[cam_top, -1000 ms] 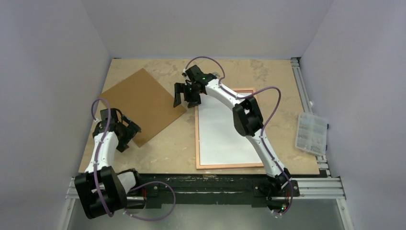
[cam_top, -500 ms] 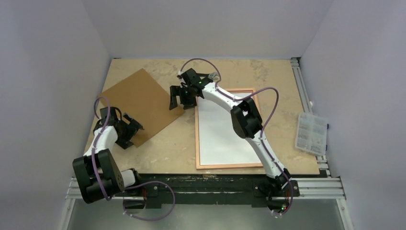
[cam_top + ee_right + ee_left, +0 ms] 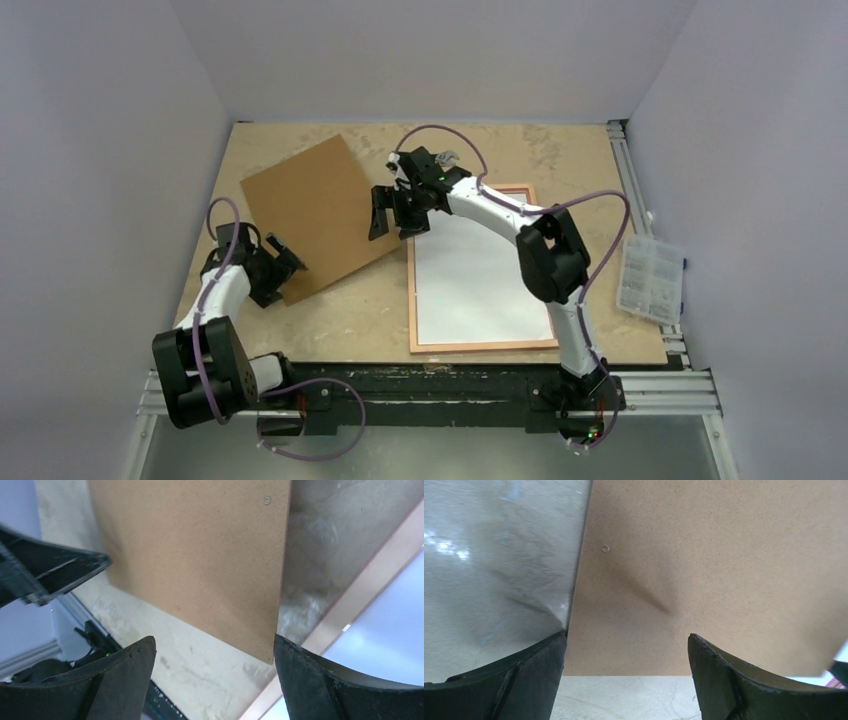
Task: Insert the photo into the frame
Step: Move the photo frame item to the center of the board, then turn over the photo frame item at the center of the board.
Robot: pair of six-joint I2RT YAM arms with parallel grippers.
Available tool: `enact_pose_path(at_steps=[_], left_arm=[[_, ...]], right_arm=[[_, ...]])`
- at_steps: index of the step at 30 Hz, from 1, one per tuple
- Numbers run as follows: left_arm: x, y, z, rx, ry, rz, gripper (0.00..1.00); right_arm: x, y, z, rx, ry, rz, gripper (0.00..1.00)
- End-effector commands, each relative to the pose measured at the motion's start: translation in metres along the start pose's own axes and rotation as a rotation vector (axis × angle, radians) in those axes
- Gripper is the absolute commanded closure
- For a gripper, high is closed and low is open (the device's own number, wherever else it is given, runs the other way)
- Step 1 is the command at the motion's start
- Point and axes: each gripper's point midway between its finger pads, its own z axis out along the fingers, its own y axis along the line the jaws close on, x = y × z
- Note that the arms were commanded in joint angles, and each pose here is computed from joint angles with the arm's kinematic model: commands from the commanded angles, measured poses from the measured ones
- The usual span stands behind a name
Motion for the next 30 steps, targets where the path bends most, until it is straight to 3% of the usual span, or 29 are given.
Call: enact_pose_path(at_steps=[1, 10, 18, 22, 30], left_arm=[[0.043, -0.024, 0.0, 0.093, 0.115, 0.082, 0.13], [0.074, -0.053, -0.025, 0.166, 0.144, 0.172, 0.14], [0.119, -0.027, -0.038, 0.17, 0.155, 0.201, 0.14], [0.116, -0.02, -0.041, 0.136, 0.118, 0.171, 0.13], [0.097, -0.029, -0.037, 0.065, 0.11, 0.228, 0.13]], right_arm=[[0.013, 0.082, -0.06, -0.23, -0.028, -0.097, 0.15], [0.101, 0.05, -0.114, -0.161, 0.036, -0.097, 0.15], [0.169, -0.002, -0.151, -0.022, 0.041, -0.064, 0.12], [0.166, -0.055, -0.149, 0.204, 0.021, -0.061, 0.08], [0.118, -0.078, -0.14, 0.05, -0.021, 0.051, 0.12]])
